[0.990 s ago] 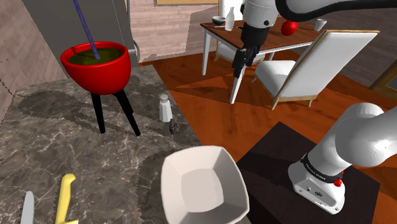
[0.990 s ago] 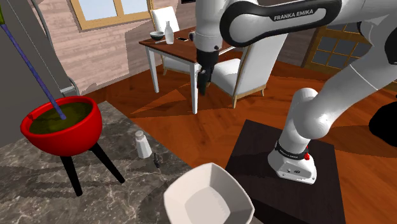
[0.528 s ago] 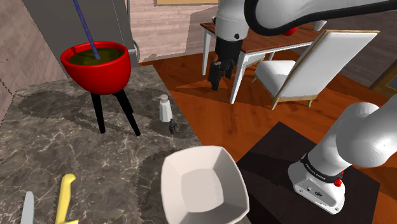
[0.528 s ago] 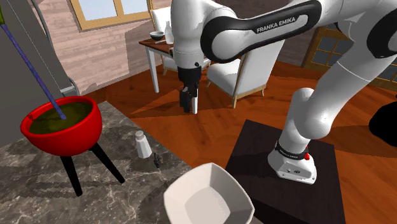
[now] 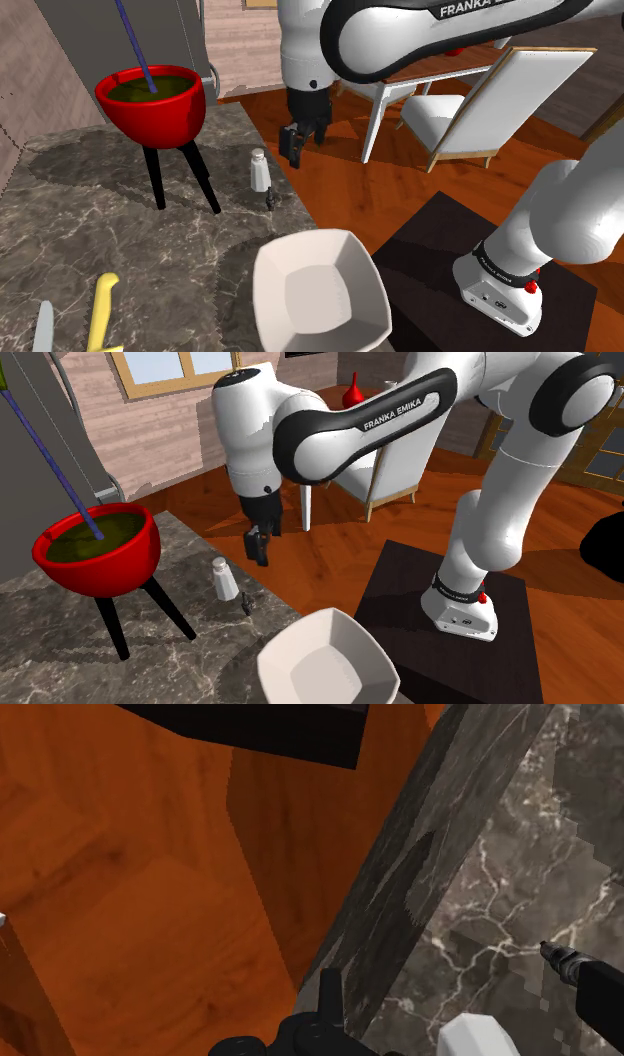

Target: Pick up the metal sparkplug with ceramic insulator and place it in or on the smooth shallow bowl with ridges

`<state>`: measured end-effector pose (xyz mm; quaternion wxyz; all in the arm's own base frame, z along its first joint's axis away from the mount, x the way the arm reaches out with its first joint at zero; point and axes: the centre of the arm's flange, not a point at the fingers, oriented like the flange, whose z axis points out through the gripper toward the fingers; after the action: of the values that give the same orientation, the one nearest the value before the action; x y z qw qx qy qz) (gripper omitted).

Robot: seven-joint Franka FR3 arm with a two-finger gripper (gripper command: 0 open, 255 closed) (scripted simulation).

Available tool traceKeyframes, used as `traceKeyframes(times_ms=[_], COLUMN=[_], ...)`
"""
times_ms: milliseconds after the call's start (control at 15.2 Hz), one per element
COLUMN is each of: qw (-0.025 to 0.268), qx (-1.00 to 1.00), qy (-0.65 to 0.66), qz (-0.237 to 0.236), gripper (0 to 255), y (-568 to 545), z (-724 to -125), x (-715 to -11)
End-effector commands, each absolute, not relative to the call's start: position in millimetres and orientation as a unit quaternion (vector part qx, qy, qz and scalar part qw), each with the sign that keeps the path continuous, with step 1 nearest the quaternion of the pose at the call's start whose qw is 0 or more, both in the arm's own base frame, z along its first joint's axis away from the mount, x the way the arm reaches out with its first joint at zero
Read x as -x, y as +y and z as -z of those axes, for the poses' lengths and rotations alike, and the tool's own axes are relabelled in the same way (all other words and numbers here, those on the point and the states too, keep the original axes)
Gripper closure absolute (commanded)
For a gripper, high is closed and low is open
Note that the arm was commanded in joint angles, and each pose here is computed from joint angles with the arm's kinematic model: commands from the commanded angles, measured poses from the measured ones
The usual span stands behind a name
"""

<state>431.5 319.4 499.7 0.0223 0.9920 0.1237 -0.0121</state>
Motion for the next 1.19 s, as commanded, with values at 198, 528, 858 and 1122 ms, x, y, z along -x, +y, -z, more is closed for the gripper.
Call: traceKeyframes(times_ms=[198,528,858,1122], qw=[0.018,0.015,0.015,0.015], qx=[-0.990,-0.989,-0.989,-0.989], qy=[0.136,0.145,0.145,0.145], qz=[0.027,0.037,0.037,0.037], gripper=[0,0,0,0], y=[377.9,419.5,418.5,418.2], z=[-481.2,-462.3,-436.0,-427.7], x=[-445.7,-453.4,-451.6,-451.1])
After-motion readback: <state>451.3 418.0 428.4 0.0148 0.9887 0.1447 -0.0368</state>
